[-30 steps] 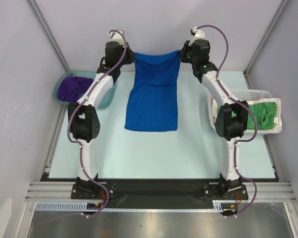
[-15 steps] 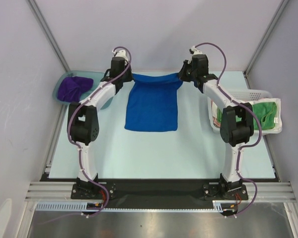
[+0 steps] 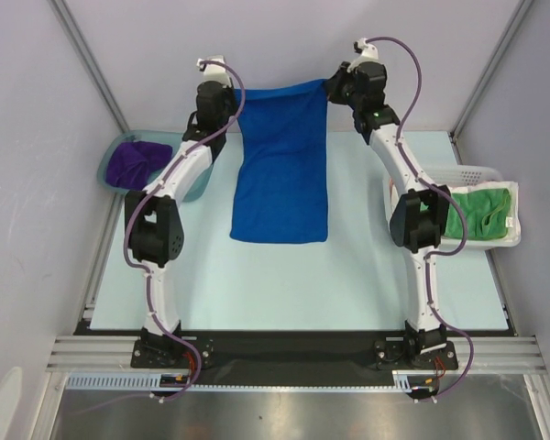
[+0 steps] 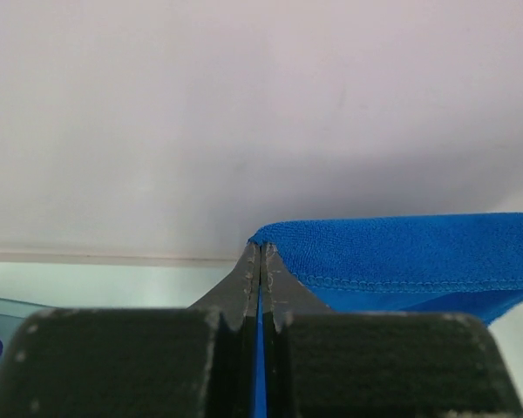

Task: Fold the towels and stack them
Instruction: Fold the towel

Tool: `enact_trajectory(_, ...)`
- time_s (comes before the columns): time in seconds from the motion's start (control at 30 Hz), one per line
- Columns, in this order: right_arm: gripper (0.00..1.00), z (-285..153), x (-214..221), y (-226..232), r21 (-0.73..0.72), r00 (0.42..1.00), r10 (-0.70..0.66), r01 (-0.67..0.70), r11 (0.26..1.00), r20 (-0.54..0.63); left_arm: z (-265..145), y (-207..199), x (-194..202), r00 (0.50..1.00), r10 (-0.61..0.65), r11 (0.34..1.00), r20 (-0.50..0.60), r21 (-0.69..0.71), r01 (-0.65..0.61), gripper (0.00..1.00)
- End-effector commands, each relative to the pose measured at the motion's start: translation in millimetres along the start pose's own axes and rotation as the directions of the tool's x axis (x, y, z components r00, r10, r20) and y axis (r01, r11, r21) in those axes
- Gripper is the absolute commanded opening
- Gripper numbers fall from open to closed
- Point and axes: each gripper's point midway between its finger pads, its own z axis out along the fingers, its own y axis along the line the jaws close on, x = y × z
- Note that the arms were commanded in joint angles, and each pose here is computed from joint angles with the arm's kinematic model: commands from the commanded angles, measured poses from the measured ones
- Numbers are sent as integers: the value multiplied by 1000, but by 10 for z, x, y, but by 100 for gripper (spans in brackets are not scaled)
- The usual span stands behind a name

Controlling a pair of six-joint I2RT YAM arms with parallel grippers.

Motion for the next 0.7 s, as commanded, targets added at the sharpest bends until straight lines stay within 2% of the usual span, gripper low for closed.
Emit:
enact_trajectory(0.0,0,102,-151,-19,0,997,-13,13,1000,80,68,35,-405,987,23,999,161,-51,-15,0)
enact_trajectory(0.27,0,61,86,-126,22,999,-4,3,1000,36,27,21,-555,974,36,997,223,-71,-20,0)
enact_trajectory(0.47,0,-69,334,-153,30,999,17,-16,999,-40,10,-36,-432,989,34,998,146,-59,-26,0)
enact_trajectory(0.57,0,-147,526,-182,42,995,37,-33,999,-89,-32,-9,-185,997,16,998,74,-62,-11,0)
enact_trajectory(0.67,0,-231,524,-196,50,994,46,-41,998,-97,-104,-11,-27,1000,-5,999,30,-50,7,0)
